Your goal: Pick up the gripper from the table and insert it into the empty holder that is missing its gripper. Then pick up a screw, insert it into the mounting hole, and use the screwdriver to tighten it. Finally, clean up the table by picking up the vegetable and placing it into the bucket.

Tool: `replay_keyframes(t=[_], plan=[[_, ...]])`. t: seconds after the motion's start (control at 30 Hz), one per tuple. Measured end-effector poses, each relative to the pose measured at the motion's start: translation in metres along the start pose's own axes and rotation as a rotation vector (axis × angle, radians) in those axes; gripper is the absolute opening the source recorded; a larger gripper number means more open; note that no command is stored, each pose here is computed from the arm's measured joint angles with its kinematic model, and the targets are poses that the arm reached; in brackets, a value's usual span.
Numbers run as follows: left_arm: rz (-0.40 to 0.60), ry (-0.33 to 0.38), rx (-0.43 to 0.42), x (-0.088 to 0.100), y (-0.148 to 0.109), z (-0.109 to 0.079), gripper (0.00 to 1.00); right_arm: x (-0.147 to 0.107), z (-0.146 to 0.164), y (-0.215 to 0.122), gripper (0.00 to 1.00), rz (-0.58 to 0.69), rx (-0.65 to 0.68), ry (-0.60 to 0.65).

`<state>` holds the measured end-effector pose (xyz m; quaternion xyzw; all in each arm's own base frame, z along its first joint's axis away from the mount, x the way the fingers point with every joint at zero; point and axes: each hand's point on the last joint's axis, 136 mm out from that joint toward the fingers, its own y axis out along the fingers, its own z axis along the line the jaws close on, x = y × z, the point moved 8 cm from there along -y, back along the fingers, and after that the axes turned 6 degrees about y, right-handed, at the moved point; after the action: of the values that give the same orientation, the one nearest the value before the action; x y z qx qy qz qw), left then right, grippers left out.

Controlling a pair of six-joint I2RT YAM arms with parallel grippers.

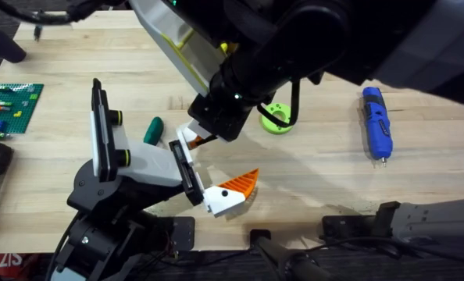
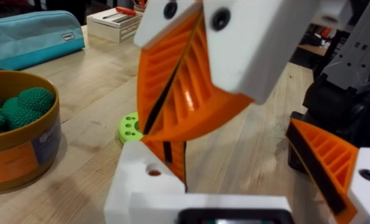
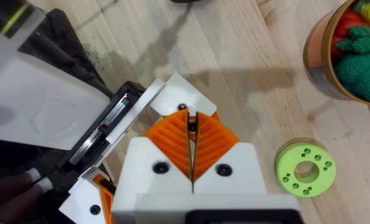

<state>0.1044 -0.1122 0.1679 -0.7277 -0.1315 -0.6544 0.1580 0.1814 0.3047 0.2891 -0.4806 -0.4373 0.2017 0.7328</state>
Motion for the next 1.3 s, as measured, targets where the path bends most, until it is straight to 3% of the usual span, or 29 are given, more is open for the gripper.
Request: replay_keyframes(t=[0.27, 0.6, 0.93, 1.3], plan=[[-0.002, -0.006, 0.0, 0.0, 0.0, 0.0, 0.986, 0.001, 0.0, -0.002, 0.007, -0.007, -0.006, -0.003], [-0.001, -0.007, 0.0, 0.0, 0.0, 0.0, 0.986, 0.007, 0.001, -0.041, 0.008, -0.132, -0.018, -0.016], [-0.001, -0.007, 0.0, 0.0, 0.0, 0.0, 0.986, 0.01, 0.001, -0.038, 0.007, -0.133, -0.013, -0.016], [-0.001, -0.007, 0.0, 0.0, 0.0, 0.0, 0.988, 0.009, 0.0, -0.014, 0.007, -0.054, 0.015, -0.007]])
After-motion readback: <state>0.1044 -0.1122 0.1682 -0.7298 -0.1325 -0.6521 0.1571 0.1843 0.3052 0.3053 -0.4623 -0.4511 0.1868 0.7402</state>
